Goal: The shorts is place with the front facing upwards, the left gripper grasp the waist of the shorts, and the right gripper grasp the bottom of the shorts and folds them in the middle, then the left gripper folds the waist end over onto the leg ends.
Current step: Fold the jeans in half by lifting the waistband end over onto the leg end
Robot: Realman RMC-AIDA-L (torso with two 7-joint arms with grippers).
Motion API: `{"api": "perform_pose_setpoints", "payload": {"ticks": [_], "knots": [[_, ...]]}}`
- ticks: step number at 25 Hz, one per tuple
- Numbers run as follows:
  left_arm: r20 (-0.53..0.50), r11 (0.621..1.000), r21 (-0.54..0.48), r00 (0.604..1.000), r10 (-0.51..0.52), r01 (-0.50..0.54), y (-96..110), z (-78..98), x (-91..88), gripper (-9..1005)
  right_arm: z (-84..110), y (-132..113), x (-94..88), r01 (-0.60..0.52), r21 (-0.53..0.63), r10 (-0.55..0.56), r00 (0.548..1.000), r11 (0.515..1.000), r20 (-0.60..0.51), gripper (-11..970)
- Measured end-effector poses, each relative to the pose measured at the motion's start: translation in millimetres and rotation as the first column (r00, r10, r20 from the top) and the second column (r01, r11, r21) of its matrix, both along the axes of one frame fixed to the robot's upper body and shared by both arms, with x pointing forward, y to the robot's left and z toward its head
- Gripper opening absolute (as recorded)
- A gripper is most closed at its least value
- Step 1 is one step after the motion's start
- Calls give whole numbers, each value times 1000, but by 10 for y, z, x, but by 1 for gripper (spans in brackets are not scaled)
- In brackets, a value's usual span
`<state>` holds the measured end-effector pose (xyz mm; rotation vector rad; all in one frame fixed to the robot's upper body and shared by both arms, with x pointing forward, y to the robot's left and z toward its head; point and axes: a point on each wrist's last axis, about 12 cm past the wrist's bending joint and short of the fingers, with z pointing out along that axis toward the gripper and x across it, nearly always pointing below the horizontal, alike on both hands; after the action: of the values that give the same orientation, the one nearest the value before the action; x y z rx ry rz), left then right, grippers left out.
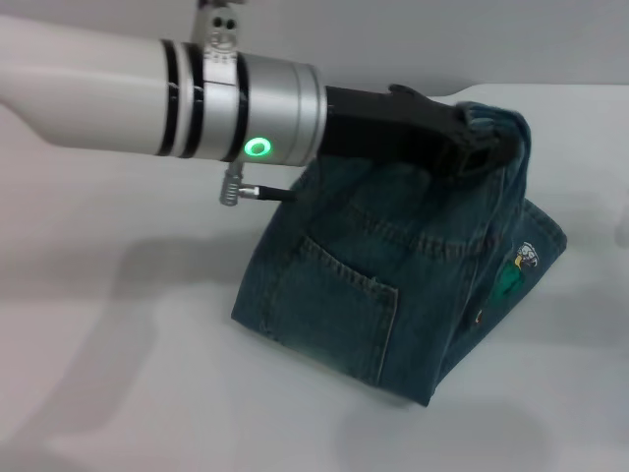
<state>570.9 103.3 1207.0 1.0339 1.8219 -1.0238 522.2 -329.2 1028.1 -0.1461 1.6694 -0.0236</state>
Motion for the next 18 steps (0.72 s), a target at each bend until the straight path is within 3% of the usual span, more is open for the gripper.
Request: {"api": "perform_pose_setpoints", "payload": {"ticks": [9, 18], "knots": [[-10, 998, 44, 999, -46, 46, -154, -78, 39, 296, 3, 2, -49, -20, -16, 20, 1000, 1000, 15, 0], [-1, 997, 48, 998, -58, 58, -175, -72, 28, 510, 3, -3, -146, -27, -8, 28, 999, 1000, 45, 0]]}}
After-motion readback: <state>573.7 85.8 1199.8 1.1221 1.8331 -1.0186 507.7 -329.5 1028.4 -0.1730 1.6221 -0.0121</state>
